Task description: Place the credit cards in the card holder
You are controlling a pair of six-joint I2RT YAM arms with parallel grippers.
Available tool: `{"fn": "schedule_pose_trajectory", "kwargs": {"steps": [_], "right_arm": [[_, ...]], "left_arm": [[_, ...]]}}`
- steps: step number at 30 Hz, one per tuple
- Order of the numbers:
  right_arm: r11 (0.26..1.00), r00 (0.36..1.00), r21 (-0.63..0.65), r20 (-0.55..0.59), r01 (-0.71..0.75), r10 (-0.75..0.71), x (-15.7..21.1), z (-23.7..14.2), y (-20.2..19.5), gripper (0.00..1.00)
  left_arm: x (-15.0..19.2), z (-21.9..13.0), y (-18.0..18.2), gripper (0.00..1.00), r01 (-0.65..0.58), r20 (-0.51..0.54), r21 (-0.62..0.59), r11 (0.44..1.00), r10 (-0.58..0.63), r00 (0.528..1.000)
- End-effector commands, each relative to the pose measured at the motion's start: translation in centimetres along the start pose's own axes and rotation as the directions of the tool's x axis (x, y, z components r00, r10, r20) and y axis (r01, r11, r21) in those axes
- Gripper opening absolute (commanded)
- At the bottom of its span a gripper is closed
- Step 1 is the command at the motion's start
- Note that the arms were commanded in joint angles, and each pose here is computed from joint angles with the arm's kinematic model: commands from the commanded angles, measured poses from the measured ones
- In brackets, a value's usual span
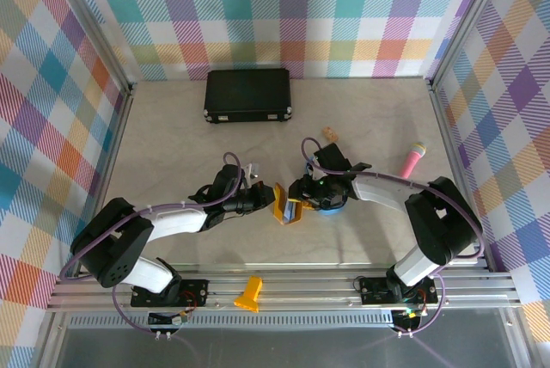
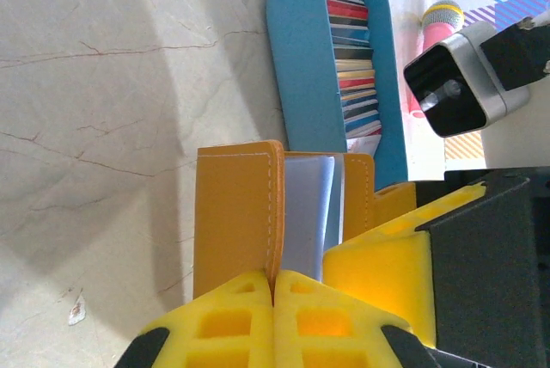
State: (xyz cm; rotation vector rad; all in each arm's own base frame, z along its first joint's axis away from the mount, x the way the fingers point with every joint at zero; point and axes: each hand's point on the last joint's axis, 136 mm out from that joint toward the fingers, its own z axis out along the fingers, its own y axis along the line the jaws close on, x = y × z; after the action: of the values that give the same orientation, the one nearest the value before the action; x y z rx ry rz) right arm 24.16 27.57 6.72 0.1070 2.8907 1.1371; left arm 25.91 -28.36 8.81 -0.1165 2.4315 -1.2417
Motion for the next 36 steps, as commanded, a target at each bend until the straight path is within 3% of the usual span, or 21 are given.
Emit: {"fn": "schedule_pose_trajectory", "kwargs": {"steps": [1, 10, 20, 27, 31, 36], "right_arm": [[0.999, 1.000, -0.027, -0.004, 0.022, -0.022, 0.0, -0.5, 0.9, 0.49], [0.999, 1.000, -0.049, -0.007, 0.016, -0.017, 0.1, -0.7, 1.4, 0.45], [0.999, 1.000, -0.042, -0.004, 0.027, -0.027, 0.3, -0.9, 1.3, 0.32], [1.000, 0.999, -0.015, -0.026, 0.018, -0.019, 0.2, -0.1, 0.6, 0.35], [1.000, 0.999, -0.008, -0.028, 0.016, -0.017, 0.3, -0.2, 0.5, 0.28], [1.000, 0.999, -0.003, -0.017, 0.031, -0.032, 0.4, -0.8, 0.7, 0.30]], "left_arm": [[-0.4, -0.7, -1.9, 0.00, -0.066, 0.014, 0.024, 0.998, 0.065, 0.998], [-0.2, -0.6, -1.3, 0.00, -0.061, 0.007, 0.003, 0.998, 0.061, 0.998], [0.0, -0.2, -0.7, 0.00, -0.047, 0.007, 0.001, 0.999, 0.047, 0.999], [0.0, -0.5, -0.9, 0.00, -0.048, 0.013, 0.007, 0.999, 0.048, 0.999], [0.1, -0.4, -0.7, 0.00, -0.046, 0.012, 0.000, 0.999, 0.046, 0.999], [0.1, -0.4, -0.5, 0.00, -0.044, 0.012, -0.005, 0.999, 0.044, 0.999]]}}
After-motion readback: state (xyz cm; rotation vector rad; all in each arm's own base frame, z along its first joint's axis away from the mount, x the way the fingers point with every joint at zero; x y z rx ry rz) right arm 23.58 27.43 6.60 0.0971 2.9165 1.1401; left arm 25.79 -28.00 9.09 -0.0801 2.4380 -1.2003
